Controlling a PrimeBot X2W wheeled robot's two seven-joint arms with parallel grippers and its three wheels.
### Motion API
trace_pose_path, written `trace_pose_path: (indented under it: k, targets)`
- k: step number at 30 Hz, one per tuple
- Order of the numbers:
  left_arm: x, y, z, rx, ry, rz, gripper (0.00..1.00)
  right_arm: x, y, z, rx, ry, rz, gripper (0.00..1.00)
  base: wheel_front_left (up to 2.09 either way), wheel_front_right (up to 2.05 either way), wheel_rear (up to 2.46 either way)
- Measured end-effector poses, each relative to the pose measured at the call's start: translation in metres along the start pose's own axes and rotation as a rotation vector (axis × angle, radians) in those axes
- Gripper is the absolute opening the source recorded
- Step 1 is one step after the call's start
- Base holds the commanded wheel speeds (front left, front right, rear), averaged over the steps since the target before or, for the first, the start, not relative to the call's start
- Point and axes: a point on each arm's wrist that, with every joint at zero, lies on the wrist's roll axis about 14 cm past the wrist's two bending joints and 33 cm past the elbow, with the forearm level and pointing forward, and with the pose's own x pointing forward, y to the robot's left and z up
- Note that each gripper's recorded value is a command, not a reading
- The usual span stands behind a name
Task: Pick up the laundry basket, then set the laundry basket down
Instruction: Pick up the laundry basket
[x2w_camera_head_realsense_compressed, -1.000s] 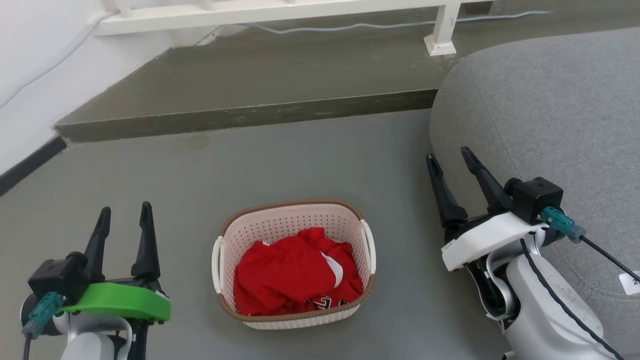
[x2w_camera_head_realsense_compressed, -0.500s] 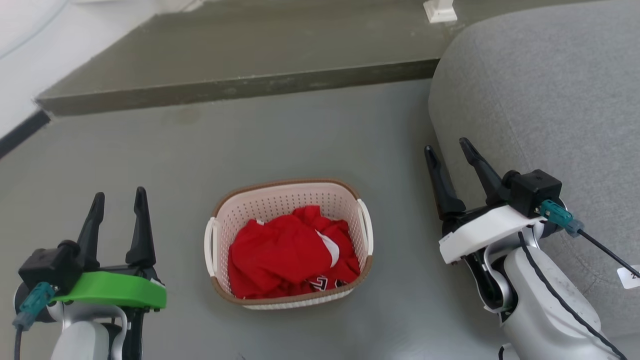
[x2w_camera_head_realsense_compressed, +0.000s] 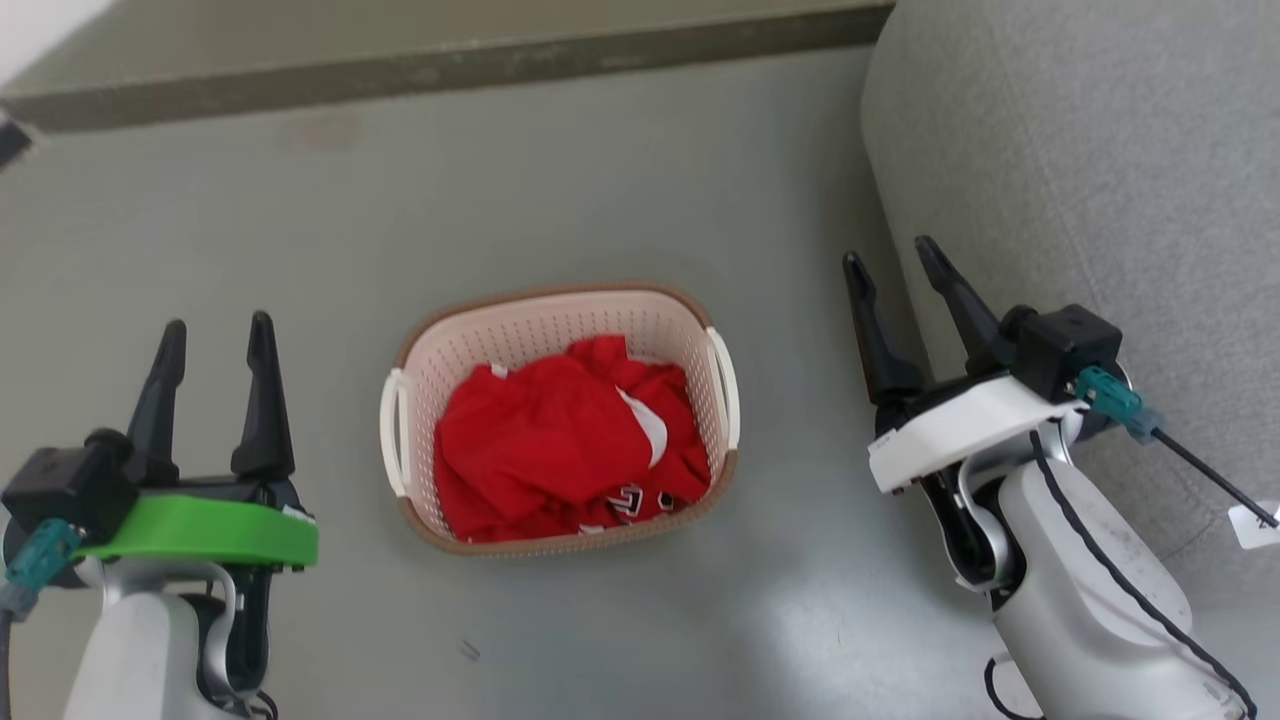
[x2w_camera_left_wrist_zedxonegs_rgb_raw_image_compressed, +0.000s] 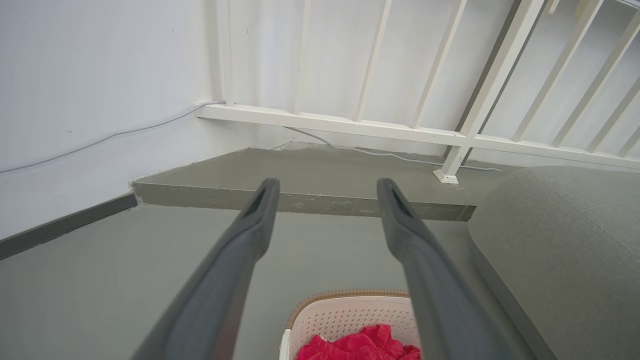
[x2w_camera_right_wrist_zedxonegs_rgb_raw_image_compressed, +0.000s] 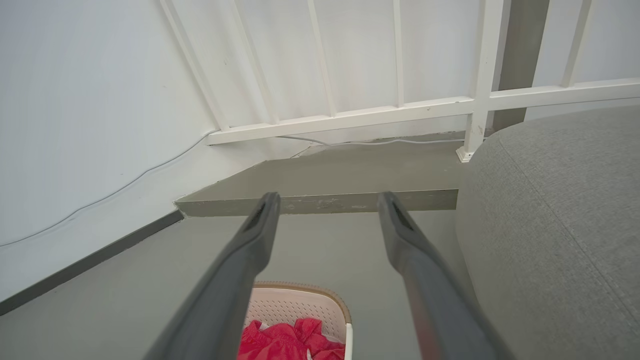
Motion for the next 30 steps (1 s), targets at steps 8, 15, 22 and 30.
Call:
trace_pose_path:
  k: [8, 15, 22, 30]
  targets:
    - [0.018, 0.009, -0.024, 0.003, 0.050, 0.000, 1.00, 0.011, -0.012, -0.030, 0.012, 0.071, -0.032, 1.00, 0.00, 0.00, 0.00]
    - [0.027, 0.020, -0.057, 0.001, 0.127, 0.015, 1.00, 0.021, -0.023, -0.057, 0.020, 0.133, -0.050, 1.00, 0.00, 0.00, 0.00]
    - [0.041, 0.021, -0.086, -0.026, 0.184, 0.003, 1.00, 0.029, -0.031, -0.087, 0.033, 0.202, -0.064, 1.00, 0.00, 0.00, 0.00]
    - [0.044, 0.038, -0.127, -0.021, 0.291, 0.028, 1.00, 0.038, -0.034, -0.124, 0.057, 0.286, -0.065, 1.00, 0.00, 0.00, 0.00]
